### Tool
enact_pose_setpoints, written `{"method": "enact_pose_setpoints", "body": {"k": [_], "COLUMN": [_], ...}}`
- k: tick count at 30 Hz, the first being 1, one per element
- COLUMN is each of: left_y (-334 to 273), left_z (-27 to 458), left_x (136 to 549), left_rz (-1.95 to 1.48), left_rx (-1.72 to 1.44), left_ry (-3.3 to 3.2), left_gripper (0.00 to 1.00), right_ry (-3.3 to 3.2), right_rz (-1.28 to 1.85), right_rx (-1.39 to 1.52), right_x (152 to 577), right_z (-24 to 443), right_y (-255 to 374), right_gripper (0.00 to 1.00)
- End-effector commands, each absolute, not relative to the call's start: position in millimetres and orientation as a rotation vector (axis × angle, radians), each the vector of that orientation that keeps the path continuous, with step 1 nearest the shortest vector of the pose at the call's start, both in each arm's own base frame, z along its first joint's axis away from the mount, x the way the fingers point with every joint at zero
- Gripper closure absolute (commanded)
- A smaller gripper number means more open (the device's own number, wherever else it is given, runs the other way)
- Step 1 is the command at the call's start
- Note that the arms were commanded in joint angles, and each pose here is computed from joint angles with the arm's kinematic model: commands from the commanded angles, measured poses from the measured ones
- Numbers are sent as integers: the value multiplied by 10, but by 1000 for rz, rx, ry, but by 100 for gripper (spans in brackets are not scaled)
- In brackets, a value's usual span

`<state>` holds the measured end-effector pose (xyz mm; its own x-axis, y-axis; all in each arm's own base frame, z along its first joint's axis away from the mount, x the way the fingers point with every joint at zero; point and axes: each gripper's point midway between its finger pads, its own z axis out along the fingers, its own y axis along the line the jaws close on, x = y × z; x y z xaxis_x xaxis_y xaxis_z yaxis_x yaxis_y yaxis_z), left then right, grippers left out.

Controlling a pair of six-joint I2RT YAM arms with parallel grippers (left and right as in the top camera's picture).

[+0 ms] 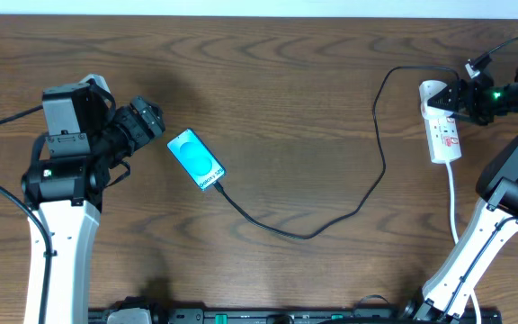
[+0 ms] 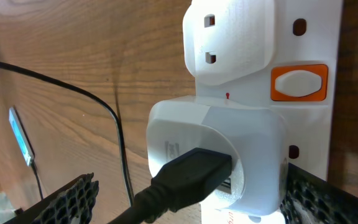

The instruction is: Plug charger to phone and switch on socket

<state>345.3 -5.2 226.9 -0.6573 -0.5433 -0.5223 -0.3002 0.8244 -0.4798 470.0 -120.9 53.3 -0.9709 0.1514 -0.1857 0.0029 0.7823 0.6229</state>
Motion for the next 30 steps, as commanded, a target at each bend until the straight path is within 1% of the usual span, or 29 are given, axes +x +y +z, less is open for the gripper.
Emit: {"method": "enact_pose_setpoints", "body": {"k": [1, 16, 30], "left_y": [-15, -14, -22], "left_z": [2229, 2201, 2202], "left_x": [3474, 3484, 3483], "left_rz": [-446, -445, -452], "left_rx": [-627, -631, -633], "left_ry": [2329, 2337, 2337], "left_gripper": [9, 9, 9], "right_ry": [2748, 2743, 2750], "right_rz": [1029, 1020, 1029], "right_rx": [91, 166, 199], "right_x": [4760, 4684, 4653], "right_z": [473, 469, 470], "right_y": [-972, -1195, -1222], "right_gripper": [9, 10, 10]}}
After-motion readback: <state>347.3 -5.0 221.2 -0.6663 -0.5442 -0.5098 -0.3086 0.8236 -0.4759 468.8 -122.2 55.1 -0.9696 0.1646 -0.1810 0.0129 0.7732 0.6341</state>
